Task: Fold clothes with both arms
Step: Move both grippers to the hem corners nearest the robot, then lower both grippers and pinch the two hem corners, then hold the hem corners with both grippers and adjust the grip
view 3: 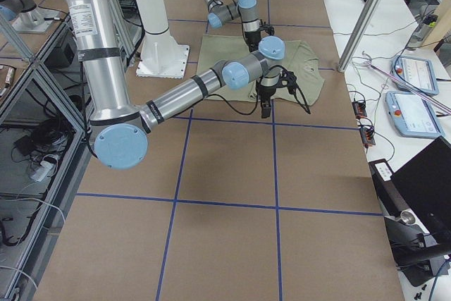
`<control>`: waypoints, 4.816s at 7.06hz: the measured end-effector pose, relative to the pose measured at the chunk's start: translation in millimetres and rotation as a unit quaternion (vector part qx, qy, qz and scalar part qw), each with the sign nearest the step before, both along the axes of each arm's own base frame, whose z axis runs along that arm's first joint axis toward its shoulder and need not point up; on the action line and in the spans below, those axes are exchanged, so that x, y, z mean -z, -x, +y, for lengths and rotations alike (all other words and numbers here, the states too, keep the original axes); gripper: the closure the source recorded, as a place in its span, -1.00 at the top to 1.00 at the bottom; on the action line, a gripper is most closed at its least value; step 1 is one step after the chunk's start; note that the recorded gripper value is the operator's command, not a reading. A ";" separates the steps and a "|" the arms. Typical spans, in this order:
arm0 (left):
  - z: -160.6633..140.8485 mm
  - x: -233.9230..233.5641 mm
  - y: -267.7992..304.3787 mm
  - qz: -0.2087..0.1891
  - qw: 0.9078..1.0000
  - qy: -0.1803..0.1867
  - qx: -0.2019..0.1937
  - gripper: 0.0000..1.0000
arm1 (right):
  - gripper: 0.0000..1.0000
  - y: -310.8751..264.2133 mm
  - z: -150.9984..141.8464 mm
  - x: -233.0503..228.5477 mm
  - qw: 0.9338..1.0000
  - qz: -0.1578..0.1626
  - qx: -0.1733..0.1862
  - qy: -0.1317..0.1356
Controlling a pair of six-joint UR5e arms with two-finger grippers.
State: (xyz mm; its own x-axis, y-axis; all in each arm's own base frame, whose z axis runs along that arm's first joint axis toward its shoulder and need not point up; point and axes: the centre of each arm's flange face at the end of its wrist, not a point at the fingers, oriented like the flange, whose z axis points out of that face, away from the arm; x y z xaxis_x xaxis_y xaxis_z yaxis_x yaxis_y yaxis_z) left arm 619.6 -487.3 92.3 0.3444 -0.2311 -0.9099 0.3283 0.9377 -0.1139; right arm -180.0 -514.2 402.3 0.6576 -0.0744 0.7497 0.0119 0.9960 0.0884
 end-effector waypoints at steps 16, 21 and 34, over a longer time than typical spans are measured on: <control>108.1 -165.8 259.9 -0.106 0.980 -0.150 -0.078 1.00 | 0.73 287.5 291.4 21.5 0.994 0.019 -0.058 0.093; 108.2 -166.1 259.8 -0.106 0.980 -0.150 -0.079 1.00 | -0.36 292.5 292.1 11.9 0.993 0.029 -0.054 0.098; 234.8 -215.4 153.0 -0.112 0.987 0.034 -0.107 0.93 | -1.00 256.8 283.3 73.0 0.991 -0.042 -0.071 0.106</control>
State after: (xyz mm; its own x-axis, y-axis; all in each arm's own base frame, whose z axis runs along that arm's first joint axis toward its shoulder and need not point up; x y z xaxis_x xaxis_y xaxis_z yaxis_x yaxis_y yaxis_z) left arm 466.6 -252.5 307.7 0.5833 -0.1884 -0.7901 0.1475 0.9811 -0.1251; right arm -436.7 -230.9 329.2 0.5852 0.1797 0.7907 -0.1288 0.9834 -0.1281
